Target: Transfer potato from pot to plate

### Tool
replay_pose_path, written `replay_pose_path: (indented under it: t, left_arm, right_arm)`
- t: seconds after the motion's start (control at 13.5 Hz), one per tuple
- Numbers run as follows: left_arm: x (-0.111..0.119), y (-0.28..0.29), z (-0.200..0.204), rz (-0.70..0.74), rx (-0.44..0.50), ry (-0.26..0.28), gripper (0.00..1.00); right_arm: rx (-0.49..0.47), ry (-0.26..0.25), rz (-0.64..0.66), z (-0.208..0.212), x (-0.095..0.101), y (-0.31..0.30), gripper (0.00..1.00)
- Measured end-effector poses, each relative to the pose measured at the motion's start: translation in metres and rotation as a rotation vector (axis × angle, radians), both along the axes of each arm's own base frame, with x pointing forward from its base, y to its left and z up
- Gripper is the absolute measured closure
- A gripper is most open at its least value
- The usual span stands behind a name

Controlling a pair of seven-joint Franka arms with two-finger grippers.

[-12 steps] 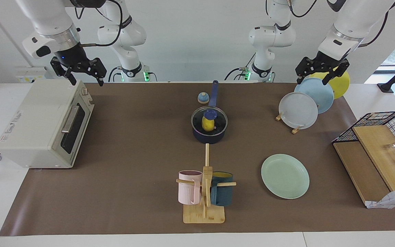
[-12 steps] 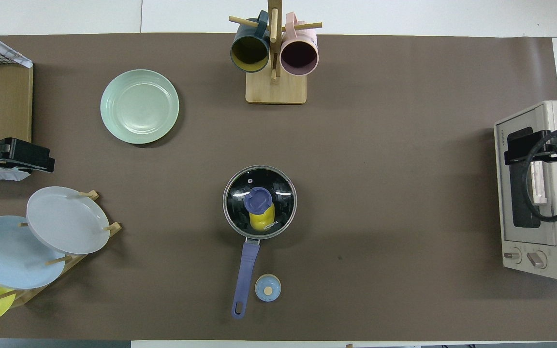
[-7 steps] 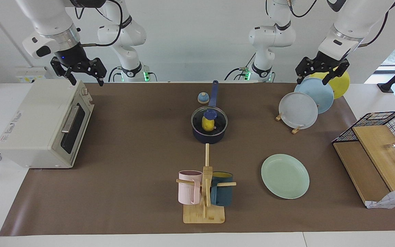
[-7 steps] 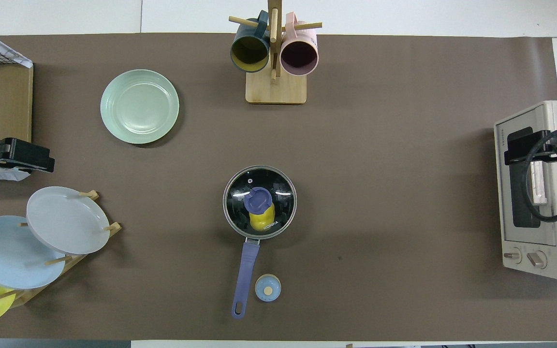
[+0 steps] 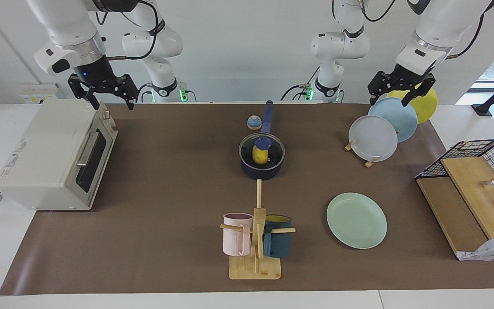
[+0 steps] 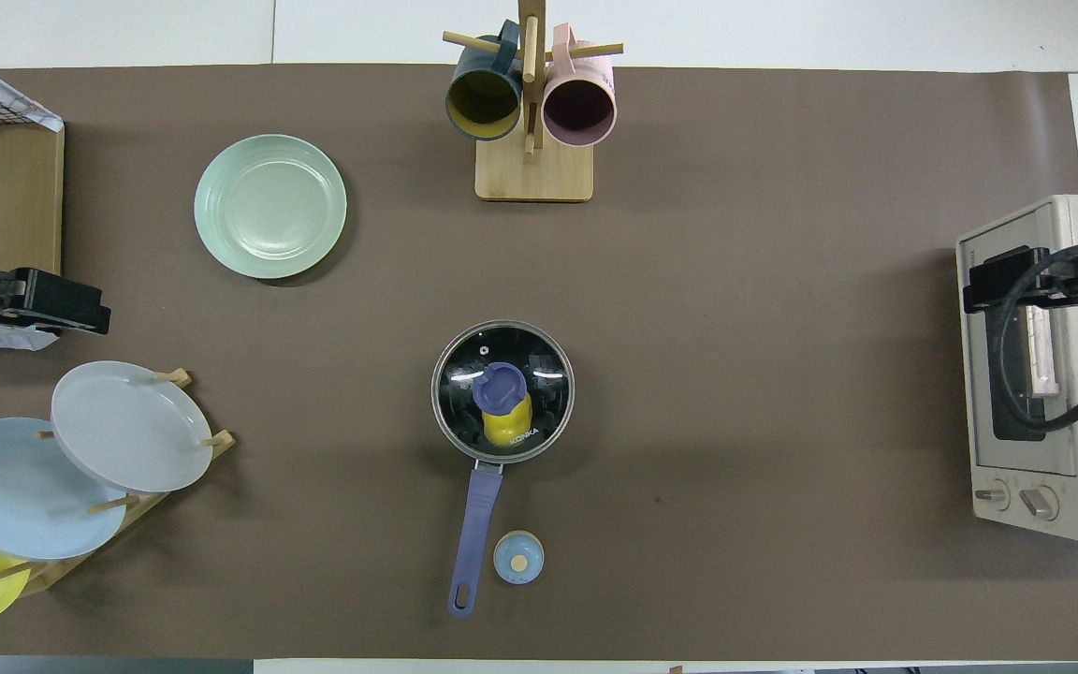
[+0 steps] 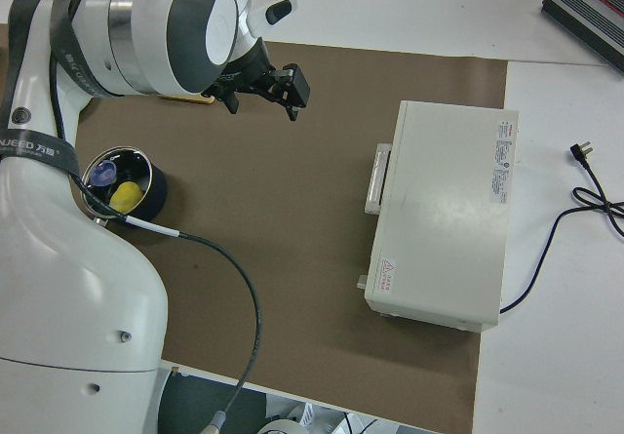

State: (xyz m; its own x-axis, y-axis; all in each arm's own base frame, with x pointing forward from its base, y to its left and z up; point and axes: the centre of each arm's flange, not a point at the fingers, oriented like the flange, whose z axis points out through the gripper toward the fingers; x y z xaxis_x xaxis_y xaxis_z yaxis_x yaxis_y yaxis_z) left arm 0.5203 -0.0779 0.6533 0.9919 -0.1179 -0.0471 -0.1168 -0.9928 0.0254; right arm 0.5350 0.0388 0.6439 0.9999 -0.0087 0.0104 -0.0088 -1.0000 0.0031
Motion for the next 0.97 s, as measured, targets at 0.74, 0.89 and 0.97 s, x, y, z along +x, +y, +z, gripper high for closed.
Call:
replay_pose_path:
  t: [0.74, 0.89, 0.97]
  left_arm:
    - [-0.001, -0.001, 0.002, -0.001, 0.0, -0.003, 0.0]
    - [-0.002, 0.0, 0.003, -0.001, -0.001, -0.005, 0.0]
    - [-0.002, 0.0, 0.003, -0.001, -0.001, -0.006, 0.0]
  right_arm:
    - [0.009, 0.003, 0.0, -0.059, -0.009, 0.223, 0.0]
    - [-0.001, 0.008, -0.015, -0.075, -0.017, 0.278, 0.0]
    - [-0.007, 0.005, -0.027, -0.082, -0.021, 0.3, 0.0]
